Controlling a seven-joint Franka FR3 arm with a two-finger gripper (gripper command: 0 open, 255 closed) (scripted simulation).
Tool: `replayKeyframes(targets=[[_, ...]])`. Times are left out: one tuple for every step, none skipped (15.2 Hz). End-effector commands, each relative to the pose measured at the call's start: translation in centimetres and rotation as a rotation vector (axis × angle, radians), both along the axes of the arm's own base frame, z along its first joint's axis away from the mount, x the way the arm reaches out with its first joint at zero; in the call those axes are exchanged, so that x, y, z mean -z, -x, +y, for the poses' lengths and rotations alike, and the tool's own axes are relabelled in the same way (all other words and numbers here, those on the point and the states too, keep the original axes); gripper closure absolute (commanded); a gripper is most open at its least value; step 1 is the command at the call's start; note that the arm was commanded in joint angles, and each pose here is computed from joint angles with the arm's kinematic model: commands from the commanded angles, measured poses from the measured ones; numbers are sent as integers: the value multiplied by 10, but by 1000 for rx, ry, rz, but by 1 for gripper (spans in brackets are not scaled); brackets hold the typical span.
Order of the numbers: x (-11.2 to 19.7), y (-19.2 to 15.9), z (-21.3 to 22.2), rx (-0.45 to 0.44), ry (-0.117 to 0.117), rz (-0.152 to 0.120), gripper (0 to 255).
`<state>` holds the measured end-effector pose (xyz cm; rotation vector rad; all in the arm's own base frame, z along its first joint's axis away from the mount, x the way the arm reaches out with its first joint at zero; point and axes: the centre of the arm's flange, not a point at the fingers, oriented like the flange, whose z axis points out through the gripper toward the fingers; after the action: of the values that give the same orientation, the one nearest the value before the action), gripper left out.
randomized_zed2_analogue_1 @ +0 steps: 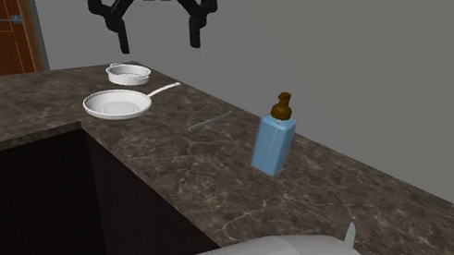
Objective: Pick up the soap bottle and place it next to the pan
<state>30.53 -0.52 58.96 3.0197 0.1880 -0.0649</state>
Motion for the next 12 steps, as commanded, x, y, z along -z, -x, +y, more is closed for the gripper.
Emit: replayKeyframes(targets=[[0,0,0,0,0,0,0],[4,-4,-11,-4,1,-3,0],[9,-8,-23,-8,2,-5,0],[13,-13,-34,-12,3,-8,0],[17,-17,-46,-16,3,-11,0],[22,-21,-57,-20,4,-13,0],[26,-26,-68,-24,5,-16,0],[30,-30,-80,-29,6,-19,0],[35,-35,-91,-33,7,-21,0],[39,-39,-102,-37,8,-24,0],[43,-44,-113,-41,9,-26,0],[47,-49,-125,-45,9,-29,0]])
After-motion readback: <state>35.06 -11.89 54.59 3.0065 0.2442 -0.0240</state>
